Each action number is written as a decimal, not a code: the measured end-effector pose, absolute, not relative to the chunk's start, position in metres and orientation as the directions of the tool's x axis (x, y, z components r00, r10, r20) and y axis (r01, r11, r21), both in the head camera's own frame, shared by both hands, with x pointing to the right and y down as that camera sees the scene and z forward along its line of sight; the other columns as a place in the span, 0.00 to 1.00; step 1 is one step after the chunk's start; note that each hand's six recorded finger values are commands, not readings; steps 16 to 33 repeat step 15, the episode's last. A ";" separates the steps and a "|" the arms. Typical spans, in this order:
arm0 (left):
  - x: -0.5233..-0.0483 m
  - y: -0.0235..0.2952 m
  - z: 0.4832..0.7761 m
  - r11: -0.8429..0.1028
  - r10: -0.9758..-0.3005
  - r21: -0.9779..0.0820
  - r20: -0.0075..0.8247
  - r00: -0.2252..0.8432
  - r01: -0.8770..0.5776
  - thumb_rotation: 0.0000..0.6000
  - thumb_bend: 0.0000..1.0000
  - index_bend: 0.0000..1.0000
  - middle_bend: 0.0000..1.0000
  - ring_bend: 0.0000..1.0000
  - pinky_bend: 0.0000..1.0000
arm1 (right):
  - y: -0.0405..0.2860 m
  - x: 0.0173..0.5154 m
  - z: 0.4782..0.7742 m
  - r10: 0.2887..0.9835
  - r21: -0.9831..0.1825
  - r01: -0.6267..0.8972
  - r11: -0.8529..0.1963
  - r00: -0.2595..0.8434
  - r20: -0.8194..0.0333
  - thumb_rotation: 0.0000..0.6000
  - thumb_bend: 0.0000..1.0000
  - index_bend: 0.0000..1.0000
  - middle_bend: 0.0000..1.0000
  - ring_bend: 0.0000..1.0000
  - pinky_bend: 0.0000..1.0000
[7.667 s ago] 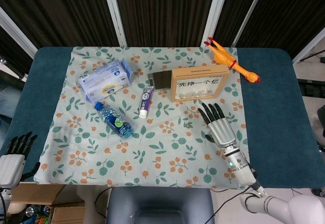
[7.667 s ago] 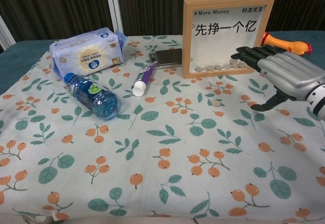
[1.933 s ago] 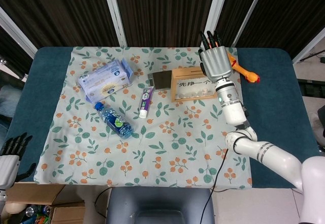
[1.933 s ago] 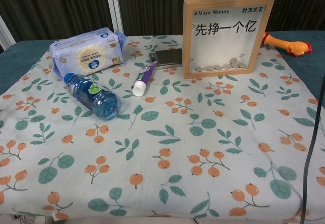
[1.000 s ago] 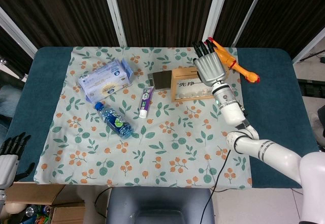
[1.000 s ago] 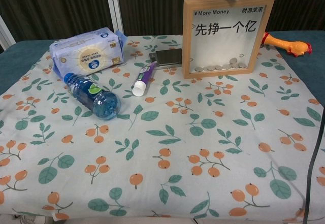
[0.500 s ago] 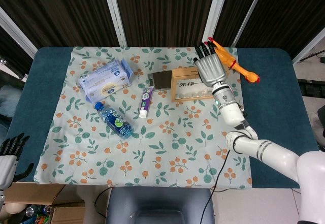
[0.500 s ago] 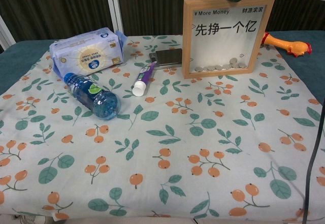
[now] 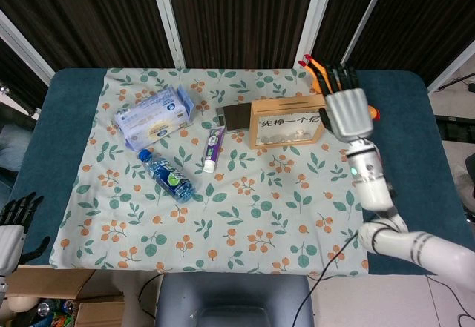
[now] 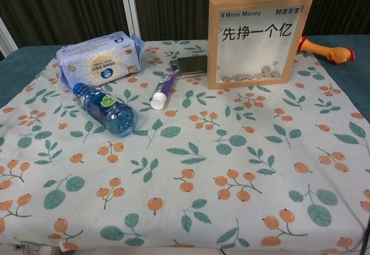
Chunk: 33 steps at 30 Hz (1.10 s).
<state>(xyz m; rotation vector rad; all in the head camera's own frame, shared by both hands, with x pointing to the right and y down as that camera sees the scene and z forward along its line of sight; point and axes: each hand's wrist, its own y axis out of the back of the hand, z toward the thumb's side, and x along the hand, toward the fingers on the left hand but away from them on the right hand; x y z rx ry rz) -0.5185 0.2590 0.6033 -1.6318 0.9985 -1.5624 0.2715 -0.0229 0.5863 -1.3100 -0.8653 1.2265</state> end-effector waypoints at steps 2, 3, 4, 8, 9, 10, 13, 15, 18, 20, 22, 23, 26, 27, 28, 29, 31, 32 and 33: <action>-0.517 0.258 0.602 -0.488 -0.872 -0.869 0.489 0.002 -0.078 1.00 0.33 0.00 0.00 0.00 0.00 | 0.006 0.302 0.585 0.971 -0.977 -0.144 -0.160 0.157 -0.183 1.00 0.47 0.00 0.00 0.00 0.00; -0.516 0.258 0.602 -0.486 -0.873 -0.871 0.487 0.006 -0.076 1.00 0.33 0.00 0.00 0.00 0.00 | 0.028 0.322 0.585 0.971 -0.973 -0.137 -0.185 0.126 -0.203 1.00 0.45 0.00 0.00 0.00 0.00; -0.515 0.257 0.601 -0.484 -0.874 -0.872 0.485 0.009 -0.074 1.00 0.33 0.00 0.00 0.00 0.00 | 0.046 0.337 0.587 0.969 -0.968 -0.134 -0.212 0.102 -0.227 1.00 0.43 0.00 0.00 0.00 0.00; -0.514 0.257 0.598 -0.478 -0.878 -0.876 0.479 0.012 -0.067 1.00 0.33 0.00 0.00 0.00 0.00 | 0.125 0.391 0.593 0.942 -0.936 -0.113 -0.333 0.001 -0.335 1.00 0.41 0.00 0.00 0.00 0.00; -0.514 0.257 0.597 -0.476 -0.879 -0.877 0.476 0.012 -0.067 1.00 0.33 0.00 0.00 0.00 0.00 | 0.146 0.402 0.593 0.933 -0.928 -0.101 -0.358 -0.025 -0.358 1.00 0.41 0.00 0.00 0.00 0.00; -0.514 0.257 0.597 -0.473 -0.881 -0.879 0.473 0.012 -0.068 1.00 0.33 0.00 0.00 0.00 0.00 | 0.161 0.409 0.593 0.928 -0.923 -0.090 -0.373 -0.041 -0.371 1.00 0.41 0.00 0.00 0.00 0.00; -0.514 0.258 0.597 -0.470 -0.882 -0.880 0.470 0.011 -0.070 1.00 0.33 0.00 0.00 0.00 0.00 | 0.191 0.419 0.595 0.915 -0.914 -0.054 -0.402 -0.067 -0.398 1.00 0.41 0.00 0.00 0.00 0.00; -0.513 0.258 0.597 -0.470 -0.883 -0.880 0.470 0.012 -0.070 1.00 0.33 0.00 0.00 0.00 0.00 | 0.195 0.419 0.596 0.913 -0.912 -0.047 -0.406 -0.069 -0.403 1.00 0.41 0.00 0.00 0.00 0.00; -0.513 0.258 0.597 -0.470 -0.883 -0.880 0.470 0.012 -0.070 1.00 0.33 0.00 0.00 0.00 0.00 | 0.195 0.419 0.596 0.913 -0.912 -0.047 -0.406 -0.069 -0.403 1.00 0.41 0.00 0.00 0.00 0.00; -0.513 0.258 0.597 -0.470 -0.883 -0.880 0.470 0.012 -0.070 1.00 0.33 0.00 0.00 0.00 0.00 | 0.195 0.419 0.596 0.913 -0.912 -0.047 -0.406 -0.069 -0.403 1.00 0.41 0.00 0.00 0.00 0.00; -0.513 0.258 0.597 -0.470 -0.883 -0.880 0.470 0.012 -0.070 1.00 0.33 0.00 0.00 0.00 0.00 | 0.195 0.419 0.596 0.913 -0.912 -0.047 -0.406 -0.069 -0.403 1.00 0.41 0.00 0.00 0.00 0.00; -0.513 0.258 0.597 -0.470 -0.883 -0.880 0.470 0.012 -0.070 1.00 0.33 0.00 0.00 0.00 0.00 | 0.195 0.419 0.596 0.913 -0.912 -0.047 -0.406 -0.069 -0.403 1.00 0.41 0.00 0.00 0.00 0.00; -0.513 0.258 0.597 -0.470 -0.883 -0.880 0.470 0.012 -0.070 1.00 0.33 0.00 0.00 0.00 0.00 | 0.195 0.419 0.596 0.913 -0.912 -0.047 -0.406 -0.069 -0.403 1.00 0.41 0.00 0.00 0.00 0.00; -0.513 0.258 0.597 -0.470 -0.883 -0.880 0.470 0.012 -0.070 1.00 0.33 0.00 0.00 0.00 0.00 | 0.195 0.419 0.596 0.913 -0.912 -0.047 -0.406 -0.069 -0.403 1.00 0.41 0.00 0.00 0.00 0.00; -0.513 0.258 0.597 -0.470 -0.883 -0.880 0.470 0.012 -0.070 1.00 0.33 0.00 0.00 0.00 0.00 | 0.195 0.419 0.596 0.913 -0.912 -0.047 -0.406 -0.069 -0.403 1.00 0.41 0.00 0.00 0.00 0.00; -0.513 0.258 0.597 -0.470 -0.883 -0.880 0.470 0.012 -0.070 1.00 0.33 0.00 0.00 0.00 0.00 | 0.195 0.419 0.596 0.913 -0.912 -0.047 -0.406 -0.069 -0.403 1.00 0.41 0.00 0.00 0.00 0.00; -0.513 0.258 0.597 -0.470 -0.883 -0.880 0.470 0.012 -0.070 1.00 0.33 0.00 0.00 0.00 0.00 | 0.195 0.419 0.596 0.913 -0.912 -0.047 -0.406 -0.069 -0.403 1.00 0.41 0.00 0.00 0.00 0.00; -0.513 0.258 0.597 -0.470 -0.883 -0.880 0.470 0.012 -0.070 1.00 0.33 0.00 0.00 0.00 0.00 | 0.195 0.419 0.596 0.913 -0.912 -0.047 -0.406 -0.069 -0.403 1.00 0.41 0.00 0.00 0.00 0.00; -0.513 0.258 0.597 -0.470 -0.883 -0.880 0.470 0.012 -0.070 1.00 0.33 0.00 0.00 0.00 0.00 | 0.195 0.419 0.596 0.913 -0.912 -0.047 -0.406 -0.069 -0.403 1.00 0.41 0.00 0.00 0.00 0.00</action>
